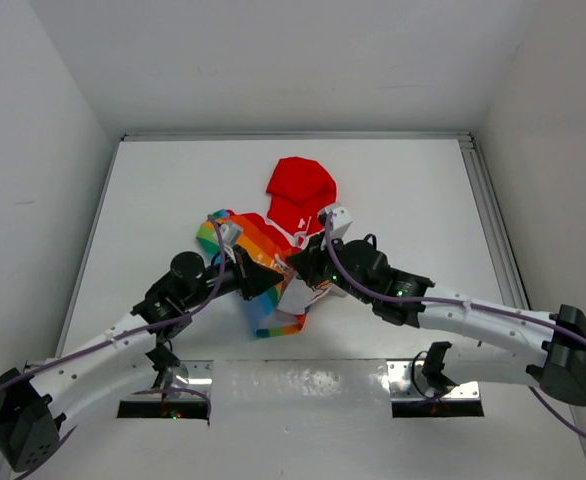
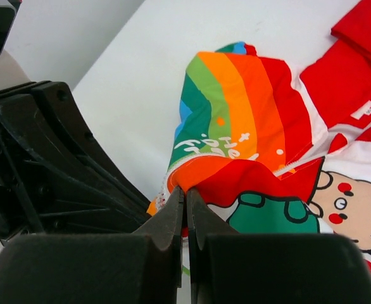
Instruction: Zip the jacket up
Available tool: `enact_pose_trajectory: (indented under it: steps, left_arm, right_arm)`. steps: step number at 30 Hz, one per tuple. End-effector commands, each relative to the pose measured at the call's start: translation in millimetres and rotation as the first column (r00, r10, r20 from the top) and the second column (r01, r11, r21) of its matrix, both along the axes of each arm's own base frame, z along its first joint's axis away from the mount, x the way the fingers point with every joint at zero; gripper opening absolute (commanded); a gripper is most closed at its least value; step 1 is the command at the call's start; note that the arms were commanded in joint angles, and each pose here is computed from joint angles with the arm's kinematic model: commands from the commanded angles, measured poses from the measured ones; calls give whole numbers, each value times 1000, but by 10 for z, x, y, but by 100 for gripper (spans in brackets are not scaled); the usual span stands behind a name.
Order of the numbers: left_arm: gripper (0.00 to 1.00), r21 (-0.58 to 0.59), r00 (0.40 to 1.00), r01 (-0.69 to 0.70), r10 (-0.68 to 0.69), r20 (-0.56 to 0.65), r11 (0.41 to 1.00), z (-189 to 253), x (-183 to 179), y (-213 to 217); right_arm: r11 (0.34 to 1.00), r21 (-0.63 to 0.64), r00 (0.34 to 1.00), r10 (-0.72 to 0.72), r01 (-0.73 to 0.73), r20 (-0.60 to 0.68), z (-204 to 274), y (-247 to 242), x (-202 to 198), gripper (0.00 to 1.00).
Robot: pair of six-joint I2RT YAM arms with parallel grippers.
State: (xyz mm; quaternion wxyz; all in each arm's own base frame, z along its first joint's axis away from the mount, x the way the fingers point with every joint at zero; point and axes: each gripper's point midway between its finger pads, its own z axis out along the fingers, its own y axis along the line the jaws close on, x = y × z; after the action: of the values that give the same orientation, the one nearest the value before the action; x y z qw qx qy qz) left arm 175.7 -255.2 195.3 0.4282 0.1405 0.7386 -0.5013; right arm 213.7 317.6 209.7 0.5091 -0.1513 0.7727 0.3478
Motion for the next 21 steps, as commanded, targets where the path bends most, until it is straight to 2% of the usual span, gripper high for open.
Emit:
enact_pose_trajectory:
  steps: [1, 7, 11, 14, 19, 21]
  left_arm:
    - [0, -10, 999, 40, -40, -14, 999, -34, -51, -73]
    - [0, -10, 999, 43, -43, 5, 999, 54, -58, -66]
    - [0, -35, 996, 67, -65, 57, 997, 304, -107, -63]
    - [0, -14, 999, 28, -28, 32, 1000, 150, -67, -19]
    - [0, -2, 998, 52, -52, -27, 999, -111, -78, -75]
    - [0, -7, 997, 67, -67, -23, 998, -90, -77, -106]
  right_arm:
    - [997, 75, 999, 14, -17, 36, 344, 137, 65, 0]
    - [999, 28, 999, -18, 17, 41, 309, 231, 244, 0]
    - [999, 20, 998, -48, 47, 34, 230, 190, 284, 0]
    - [998, 59, 999, -21, 19, 28, 331, 171, 198, 0]
    - [995, 97, 999, 29, -30, 14, 537, 213, 100, 0]
    - [998, 68, 1000, 18, -18, -3, 491, 263, 157, 0]
